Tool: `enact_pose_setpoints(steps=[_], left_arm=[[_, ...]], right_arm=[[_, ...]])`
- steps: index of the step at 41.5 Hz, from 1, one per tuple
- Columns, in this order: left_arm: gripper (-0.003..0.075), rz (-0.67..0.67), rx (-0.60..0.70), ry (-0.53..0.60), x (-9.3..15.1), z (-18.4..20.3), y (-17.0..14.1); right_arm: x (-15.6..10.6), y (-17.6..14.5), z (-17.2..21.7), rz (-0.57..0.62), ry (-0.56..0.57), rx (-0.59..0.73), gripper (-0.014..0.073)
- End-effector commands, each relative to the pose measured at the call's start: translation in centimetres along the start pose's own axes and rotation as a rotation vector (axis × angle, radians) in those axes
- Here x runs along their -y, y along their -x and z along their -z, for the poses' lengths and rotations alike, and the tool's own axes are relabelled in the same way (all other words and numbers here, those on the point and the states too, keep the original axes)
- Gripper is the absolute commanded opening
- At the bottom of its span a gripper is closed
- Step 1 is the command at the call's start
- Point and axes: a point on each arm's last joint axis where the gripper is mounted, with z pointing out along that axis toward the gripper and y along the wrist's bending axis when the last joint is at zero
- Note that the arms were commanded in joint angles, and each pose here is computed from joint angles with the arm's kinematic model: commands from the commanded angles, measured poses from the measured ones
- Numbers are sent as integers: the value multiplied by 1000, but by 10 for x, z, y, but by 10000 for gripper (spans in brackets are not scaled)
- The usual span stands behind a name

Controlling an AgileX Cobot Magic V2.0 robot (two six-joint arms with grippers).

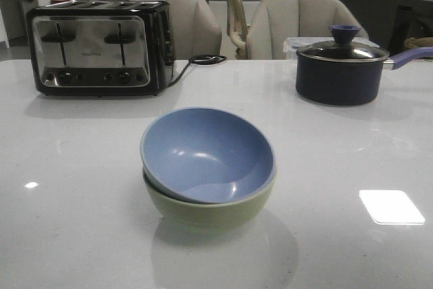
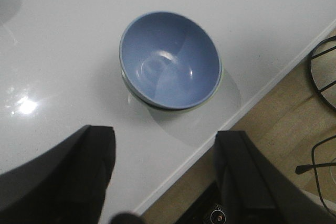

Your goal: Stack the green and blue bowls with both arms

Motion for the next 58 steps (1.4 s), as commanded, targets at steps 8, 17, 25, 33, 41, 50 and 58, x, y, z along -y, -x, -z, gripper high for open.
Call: enact_pose_setpoints(steps=[8,17,25,33,41,50,58], left_arm=[[463,-2,143,24,2,8,-33],[330,-29,140,56,-1,4,-40],[185,-71,125,87,-4,4,-41],[130,-94,125,106,-5,4,-41],[130,-92,128,104,-5,4,-41],[130,-92,128,105,-5,4,-41],[130,-92,136,104,-5,6,-41]], right_arm=[[0,11,6,8,-7,80,495],[0,10,5,9,-6,62,411],[0,8,5,9,-4,39,137],[0,8,5,9,-5,40,38],[0,8,5,9,-5,41,38],[0,8,5,9,-5,41,38],[0,8,5,9,-5,41,38]])
